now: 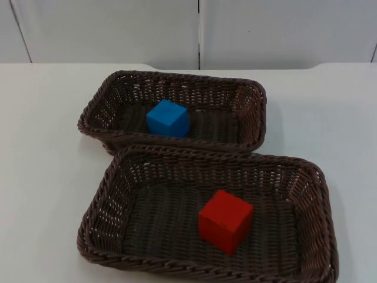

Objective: Pick up one cube with the left hand and place it into the upper basket. Pick up one cube with the right hand and place it into the lower basket.

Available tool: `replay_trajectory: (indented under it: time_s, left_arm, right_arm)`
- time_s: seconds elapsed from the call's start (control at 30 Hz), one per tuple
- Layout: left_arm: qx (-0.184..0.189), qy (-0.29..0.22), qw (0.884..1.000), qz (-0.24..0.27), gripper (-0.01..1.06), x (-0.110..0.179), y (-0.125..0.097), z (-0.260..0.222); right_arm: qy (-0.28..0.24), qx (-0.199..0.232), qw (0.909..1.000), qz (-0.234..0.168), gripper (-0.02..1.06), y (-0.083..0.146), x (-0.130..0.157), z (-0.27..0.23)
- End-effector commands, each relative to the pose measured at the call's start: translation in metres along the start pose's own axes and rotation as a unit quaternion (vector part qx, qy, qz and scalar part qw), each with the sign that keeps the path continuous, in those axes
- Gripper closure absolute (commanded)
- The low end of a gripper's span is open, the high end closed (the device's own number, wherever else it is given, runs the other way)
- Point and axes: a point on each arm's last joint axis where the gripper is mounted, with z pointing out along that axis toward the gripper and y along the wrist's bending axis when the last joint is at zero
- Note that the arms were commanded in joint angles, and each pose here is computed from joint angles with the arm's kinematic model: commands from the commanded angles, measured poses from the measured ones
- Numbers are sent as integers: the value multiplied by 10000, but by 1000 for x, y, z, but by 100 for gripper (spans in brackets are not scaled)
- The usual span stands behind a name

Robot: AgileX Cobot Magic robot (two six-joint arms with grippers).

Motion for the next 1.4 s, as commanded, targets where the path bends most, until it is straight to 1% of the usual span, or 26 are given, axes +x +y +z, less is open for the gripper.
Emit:
replay_trajectory:
  time_s: [0.0,0.13,0.17,0.27,0.3,0.37,0.5,0.7,0.83,0.87,1.0,1.37]
  left_arm:
    - [-2,18,10000,-4,0,1,0,1]
    - [-2,18,10000,-4,0,1,0,1]
    - [-2,18,10000,-4,0,1,0,1]
    - [-2,18,10000,-4,0,1,0,1]
    - [-2,18,10000,-4,0,1,0,1]
    - [-2,18,10000,-4,0,1,0,1]
    - [-2,18,10000,-4,0,1,0,1]
    - [-2,18,10000,-4,0,1,0,1]
    - [-11,18,10000,1,0,1,0,1]
    - [-11,18,10000,1,0,1,0,1]
    - [-11,18,10000,1,0,1,0,1]
    - [-11,18,10000,1,0,1,0,1]
  right_arm:
    - [-15,286,9995,148,-1,0,1,1]
    - [-11,823,9957,426,-1,1,1,2]
    - [-11,823,9957,426,-1,1,1,2]
    - [-8,1162,9914,601,-1,2,1,2]
    - [-7,1332,9887,689,-1,2,1,2]
    - [-7,1399,9875,724,-1,2,1,2]
    - [-4,1745,9805,903,-1,3,0,2]
    - [-8,1948,9754,1036,-1,4,0,2]
    - [-7,2167,9695,1149,-1,4,0,2]
    - [-7,2167,9695,1149,-1,4,0,2]
    - [-6,2339,9643,1239,-1,4,0,3]
    - [-6,2378,9631,1258,-1,4,0,3]
